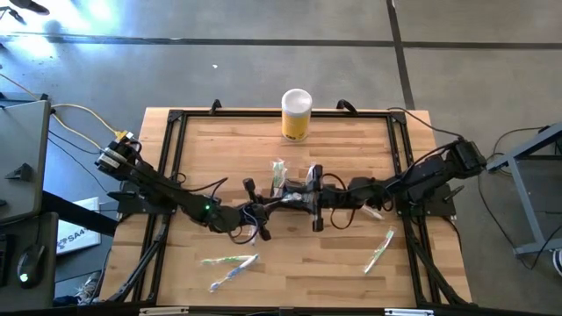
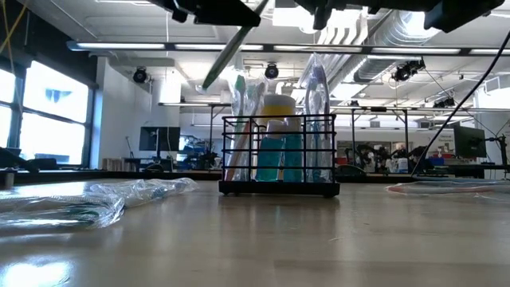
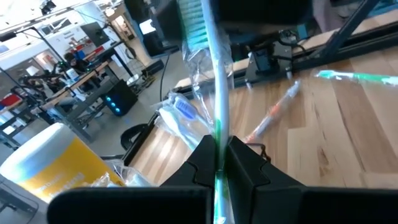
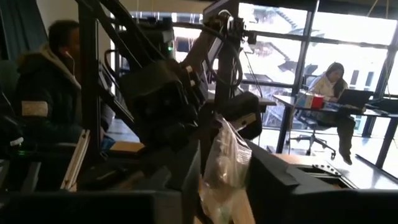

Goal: Pick & Place toothbrushing station
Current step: Put the green toothbrush into the wire organizer

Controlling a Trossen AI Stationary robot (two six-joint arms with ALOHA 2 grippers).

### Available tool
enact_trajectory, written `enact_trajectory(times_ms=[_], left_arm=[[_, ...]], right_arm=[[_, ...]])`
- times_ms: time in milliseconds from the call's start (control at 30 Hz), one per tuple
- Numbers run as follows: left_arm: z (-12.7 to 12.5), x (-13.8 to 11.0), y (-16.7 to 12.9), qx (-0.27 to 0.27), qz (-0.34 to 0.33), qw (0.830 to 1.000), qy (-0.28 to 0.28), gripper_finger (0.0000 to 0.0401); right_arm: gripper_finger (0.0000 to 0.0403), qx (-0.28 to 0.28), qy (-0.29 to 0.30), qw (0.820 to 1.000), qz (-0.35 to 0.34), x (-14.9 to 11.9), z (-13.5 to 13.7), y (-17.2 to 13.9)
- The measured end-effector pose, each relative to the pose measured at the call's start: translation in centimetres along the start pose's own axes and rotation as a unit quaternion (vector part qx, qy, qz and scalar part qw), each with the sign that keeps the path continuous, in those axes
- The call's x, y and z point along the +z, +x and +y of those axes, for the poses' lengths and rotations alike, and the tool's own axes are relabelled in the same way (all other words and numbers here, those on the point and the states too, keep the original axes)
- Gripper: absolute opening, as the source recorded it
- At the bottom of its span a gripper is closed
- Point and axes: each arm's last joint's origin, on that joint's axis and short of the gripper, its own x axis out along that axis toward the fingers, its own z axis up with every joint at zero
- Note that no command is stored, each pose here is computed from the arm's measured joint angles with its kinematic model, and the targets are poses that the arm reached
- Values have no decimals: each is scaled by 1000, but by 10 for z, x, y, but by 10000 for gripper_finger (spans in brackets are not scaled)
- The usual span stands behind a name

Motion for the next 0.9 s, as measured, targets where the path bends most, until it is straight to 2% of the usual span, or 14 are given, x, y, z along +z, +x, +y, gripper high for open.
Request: enact_trajectory(times_ms=[167,233,367,433,667,833,900], left_arm=[[0,0,0,-1,1,1000,4,8],[0,-1,0,-2,2,1000,6,10],[-2,-2,0,-25,2,999,31,40],[-2,-2,0,-39,-3,998,46,64],[-4,-1,0,-61,-9,997,49,155],[-7,-4,-5,-70,6,998,-7,211],[-8,-4,-6,-67,12,998,-5,225]], right_arm=[[32,3,-15,1000,15,-3,1,0],[16,6,-23,1000,16,-3,1,0],[17,10,-30,999,19,-4,2,0],[16,10,-30,999,19,-4,2,0],[15,4,-34,999,26,-4,5,-1],[15,-22,-78,995,49,1,18,-10],[15,-35,-91,994,58,8,24,-16]])
